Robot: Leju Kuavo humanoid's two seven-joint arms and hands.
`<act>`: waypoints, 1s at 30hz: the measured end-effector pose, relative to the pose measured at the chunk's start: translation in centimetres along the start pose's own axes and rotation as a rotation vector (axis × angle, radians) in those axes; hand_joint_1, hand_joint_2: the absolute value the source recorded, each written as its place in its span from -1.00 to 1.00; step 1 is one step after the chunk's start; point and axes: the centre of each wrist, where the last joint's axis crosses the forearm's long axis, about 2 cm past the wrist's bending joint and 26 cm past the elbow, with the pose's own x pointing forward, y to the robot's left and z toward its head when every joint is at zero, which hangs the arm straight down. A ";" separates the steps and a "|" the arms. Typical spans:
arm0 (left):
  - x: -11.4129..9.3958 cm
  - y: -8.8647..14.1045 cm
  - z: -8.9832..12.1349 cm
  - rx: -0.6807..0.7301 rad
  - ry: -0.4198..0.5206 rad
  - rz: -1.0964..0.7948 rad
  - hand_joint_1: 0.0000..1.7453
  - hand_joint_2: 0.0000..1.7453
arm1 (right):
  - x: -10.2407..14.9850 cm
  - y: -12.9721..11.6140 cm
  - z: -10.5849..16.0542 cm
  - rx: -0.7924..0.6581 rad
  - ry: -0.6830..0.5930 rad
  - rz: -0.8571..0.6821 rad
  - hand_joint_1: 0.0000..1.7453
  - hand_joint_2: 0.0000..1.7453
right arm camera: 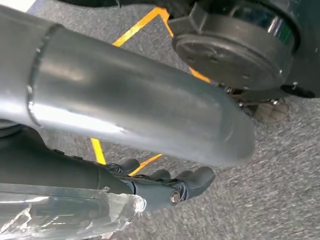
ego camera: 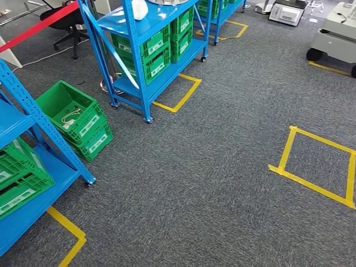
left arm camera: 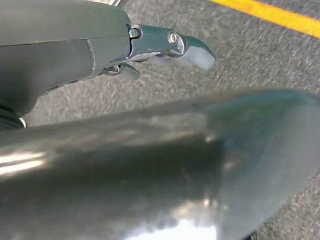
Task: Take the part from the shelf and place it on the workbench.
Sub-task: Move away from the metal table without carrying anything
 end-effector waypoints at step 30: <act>1.0 -0.1 -1.1 0.062 0.022 0.243 -1.00 -1.00 | -0.6 -0.4 -0.3 -0.010 0.006 -0.002 -1.00 -1.00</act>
